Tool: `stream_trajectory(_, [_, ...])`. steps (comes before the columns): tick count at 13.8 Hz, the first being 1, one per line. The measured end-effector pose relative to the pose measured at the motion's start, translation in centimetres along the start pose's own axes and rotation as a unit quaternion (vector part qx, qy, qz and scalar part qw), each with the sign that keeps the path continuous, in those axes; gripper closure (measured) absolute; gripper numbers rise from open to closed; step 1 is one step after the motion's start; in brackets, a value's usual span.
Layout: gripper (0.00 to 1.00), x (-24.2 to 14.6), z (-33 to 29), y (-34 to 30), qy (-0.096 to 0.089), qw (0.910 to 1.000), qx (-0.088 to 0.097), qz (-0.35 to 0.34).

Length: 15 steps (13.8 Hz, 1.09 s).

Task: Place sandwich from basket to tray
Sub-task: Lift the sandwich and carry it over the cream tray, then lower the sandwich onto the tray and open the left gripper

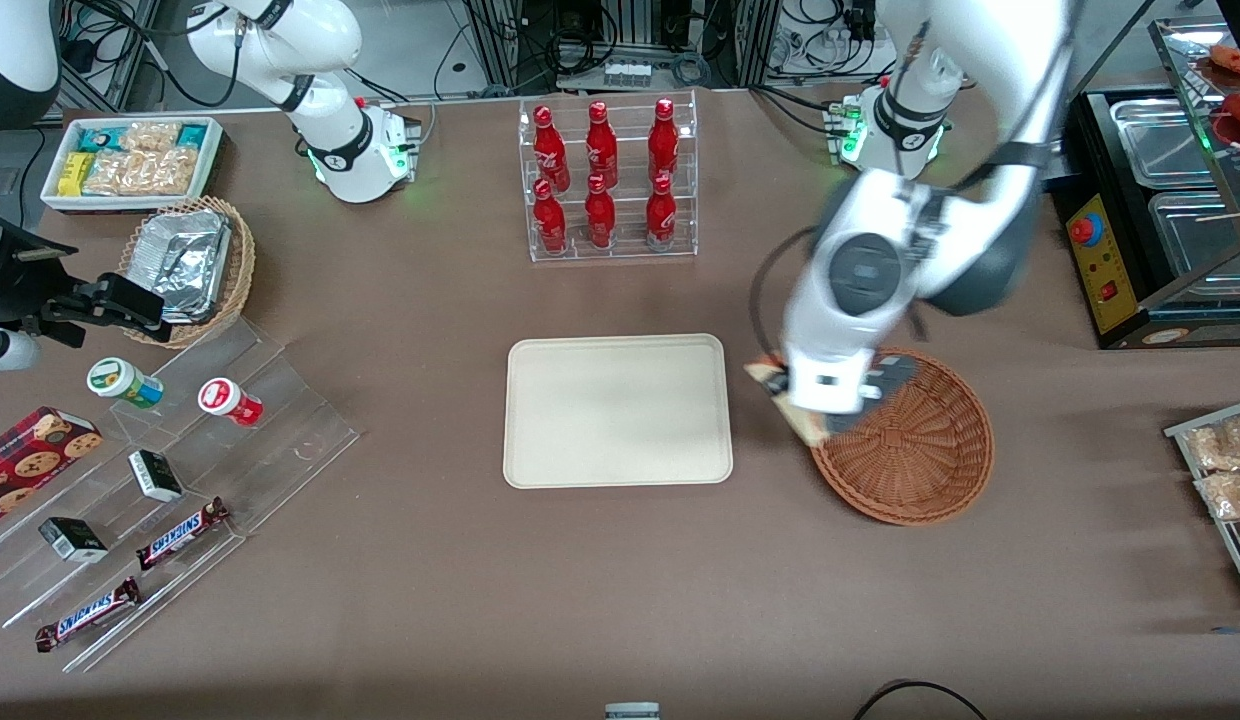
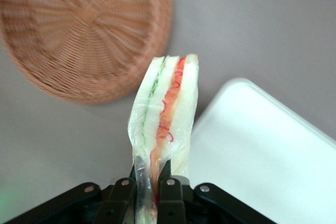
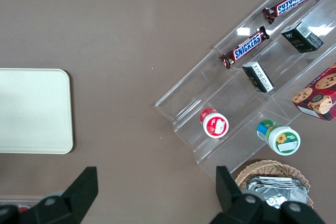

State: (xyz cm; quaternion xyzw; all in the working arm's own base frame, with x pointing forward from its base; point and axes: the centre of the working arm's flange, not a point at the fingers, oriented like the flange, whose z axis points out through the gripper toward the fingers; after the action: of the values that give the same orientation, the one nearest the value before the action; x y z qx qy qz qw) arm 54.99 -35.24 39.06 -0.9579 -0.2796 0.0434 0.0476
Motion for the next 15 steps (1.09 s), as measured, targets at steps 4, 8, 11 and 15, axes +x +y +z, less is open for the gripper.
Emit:
stream_trajectory(4, [0.85, -8.3, 6.5, 8.9, 0.005, 0.9950, 0.018, 0.098])
stream_trajectory(8, [0.85, -12.8, 11.3, 12.4, 0.040, 0.9840, 0.023, 0.172])
stream_trajectory(11, [0.85, -14.8, 14.0, 13.2, 0.048, 0.9738, 0.032, 0.220])
stream_trajectory(15, [0.85, -14.6, 14.4, 13.7, 0.054, 0.9692, 0.020, 0.240])
